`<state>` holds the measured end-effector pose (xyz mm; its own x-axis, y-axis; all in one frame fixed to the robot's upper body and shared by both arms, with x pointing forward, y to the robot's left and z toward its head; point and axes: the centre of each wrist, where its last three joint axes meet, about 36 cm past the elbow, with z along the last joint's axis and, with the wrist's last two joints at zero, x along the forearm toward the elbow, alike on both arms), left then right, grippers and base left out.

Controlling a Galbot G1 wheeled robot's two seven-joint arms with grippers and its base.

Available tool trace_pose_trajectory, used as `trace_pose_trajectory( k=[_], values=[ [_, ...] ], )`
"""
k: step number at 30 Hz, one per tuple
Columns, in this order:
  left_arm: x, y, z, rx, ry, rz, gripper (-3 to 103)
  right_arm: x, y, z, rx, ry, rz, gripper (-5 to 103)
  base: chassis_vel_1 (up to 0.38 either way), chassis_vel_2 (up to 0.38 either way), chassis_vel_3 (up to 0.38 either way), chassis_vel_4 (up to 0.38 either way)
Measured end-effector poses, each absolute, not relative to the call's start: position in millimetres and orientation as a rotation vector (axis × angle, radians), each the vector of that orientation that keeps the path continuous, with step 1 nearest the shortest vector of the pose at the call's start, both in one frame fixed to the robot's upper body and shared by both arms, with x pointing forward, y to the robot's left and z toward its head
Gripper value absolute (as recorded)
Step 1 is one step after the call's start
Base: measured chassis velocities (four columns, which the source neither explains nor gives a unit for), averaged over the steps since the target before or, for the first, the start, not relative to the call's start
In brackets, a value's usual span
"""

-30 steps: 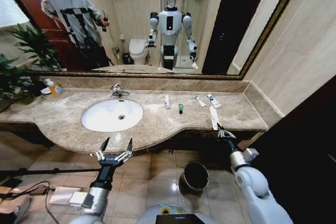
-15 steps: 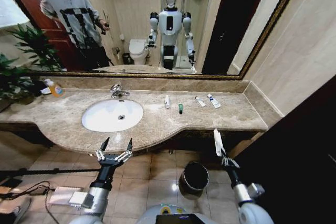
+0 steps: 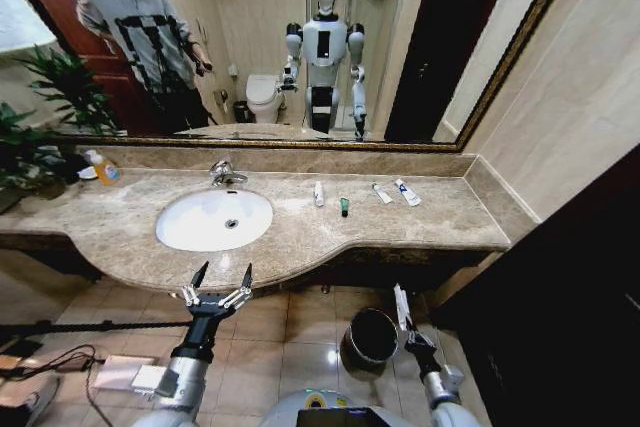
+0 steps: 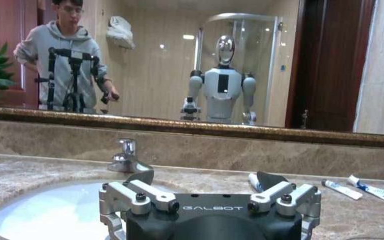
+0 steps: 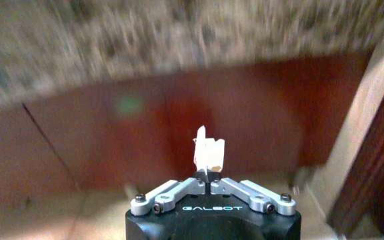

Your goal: Pick up the trash from the sink and place it in the trash bin.

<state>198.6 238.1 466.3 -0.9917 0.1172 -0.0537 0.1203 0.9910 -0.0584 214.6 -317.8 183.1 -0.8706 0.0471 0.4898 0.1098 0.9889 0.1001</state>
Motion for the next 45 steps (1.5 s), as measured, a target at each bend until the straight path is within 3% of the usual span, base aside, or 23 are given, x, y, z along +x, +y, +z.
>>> trace_pose_trajectory(
  k=[15, 37, 41, 45],
  values=[
    [199, 238, 466, 0.184, 3.084, -0.095, 100, 219, -322, 88, 0.008, -2.370, 0.028, 0, 0.000, 0.000, 0.000, 0.000],
    [199, 238, 466, 0.184, 3.084, -0.095, 100, 247, -289, 67, 0.090, -2.364, 0.065, -1, 0.000, 0.000, 0.000, 0.000],
    [199, 238, 466, 0.184, 3.084, -0.095, 100, 252, -286, 67, 0.092, -2.369, 0.066, 20, 0.000, 0.000, 0.000, 0.000],
    [199, 238, 466, 0.184, 3.084, -0.095, 100, 253, -283, 69, 0.093, -2.376, 0.068, 31, 0.000, 0.000, 0.000, 0.000]
  ],
)
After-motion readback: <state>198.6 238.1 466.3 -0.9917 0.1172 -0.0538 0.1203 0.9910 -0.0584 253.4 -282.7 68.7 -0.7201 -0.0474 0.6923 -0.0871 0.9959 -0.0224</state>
